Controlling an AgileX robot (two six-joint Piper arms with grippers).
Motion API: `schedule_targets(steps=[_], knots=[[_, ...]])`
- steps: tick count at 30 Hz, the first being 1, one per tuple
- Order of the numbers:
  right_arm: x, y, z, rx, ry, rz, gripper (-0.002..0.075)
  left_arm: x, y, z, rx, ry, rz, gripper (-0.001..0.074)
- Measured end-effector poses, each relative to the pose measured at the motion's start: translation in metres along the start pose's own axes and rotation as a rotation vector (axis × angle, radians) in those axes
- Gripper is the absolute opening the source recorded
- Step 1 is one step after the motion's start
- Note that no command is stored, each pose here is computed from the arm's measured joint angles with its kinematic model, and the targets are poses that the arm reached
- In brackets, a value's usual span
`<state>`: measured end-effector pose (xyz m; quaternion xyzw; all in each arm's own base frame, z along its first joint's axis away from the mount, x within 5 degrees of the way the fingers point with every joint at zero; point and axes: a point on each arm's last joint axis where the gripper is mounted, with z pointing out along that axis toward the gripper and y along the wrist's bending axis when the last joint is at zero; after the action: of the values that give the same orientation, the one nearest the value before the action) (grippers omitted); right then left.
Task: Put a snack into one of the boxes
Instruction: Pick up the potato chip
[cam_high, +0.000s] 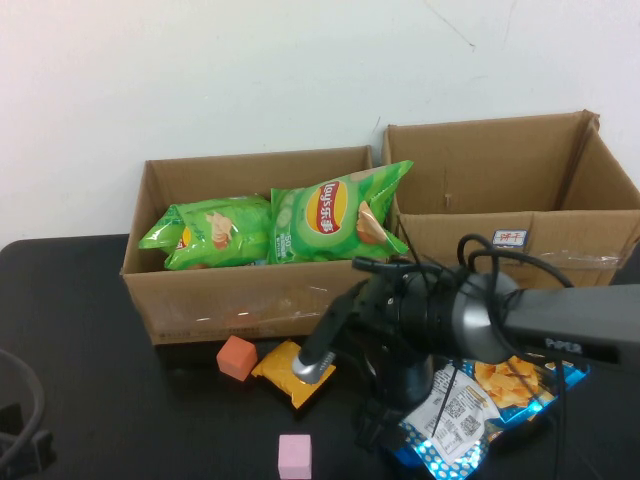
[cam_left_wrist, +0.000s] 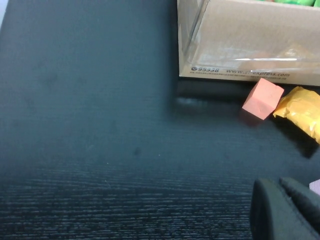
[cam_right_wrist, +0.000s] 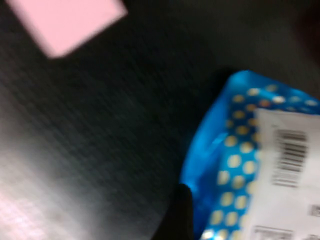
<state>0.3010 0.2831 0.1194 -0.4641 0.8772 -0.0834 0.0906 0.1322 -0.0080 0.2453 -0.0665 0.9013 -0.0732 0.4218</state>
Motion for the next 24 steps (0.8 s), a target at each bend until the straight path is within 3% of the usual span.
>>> schedule_targets(steps=[10, 13, 18, 24], knots=[[0.01, 0.003, 0.046, 0.045, 0.143, -0.044, 0.0624, 0.0, 0.0, 0.0, 0.004, 0.002, -0.007, -0.0002], [0.012, 0.002, 0.049, 0.061, 0.171, -0.062, 0.0547, 0.0, 0.0, 0.0, 0.004, 0.002, -0.009, -0.0002], [0.014, 0.001, 0.052, 0.074, 0.208, -0.073, 0.0294, 0.0, -0.001, 0.0, 0.006, 0.002, -0.013, -0.0002], [0.018, 0.0, 0.051, 0.084, 0.253, -0.076, 0.0283, 0.0, -0.001, 0.0, 0.006, 0.002, -0.013, -0.0002]])
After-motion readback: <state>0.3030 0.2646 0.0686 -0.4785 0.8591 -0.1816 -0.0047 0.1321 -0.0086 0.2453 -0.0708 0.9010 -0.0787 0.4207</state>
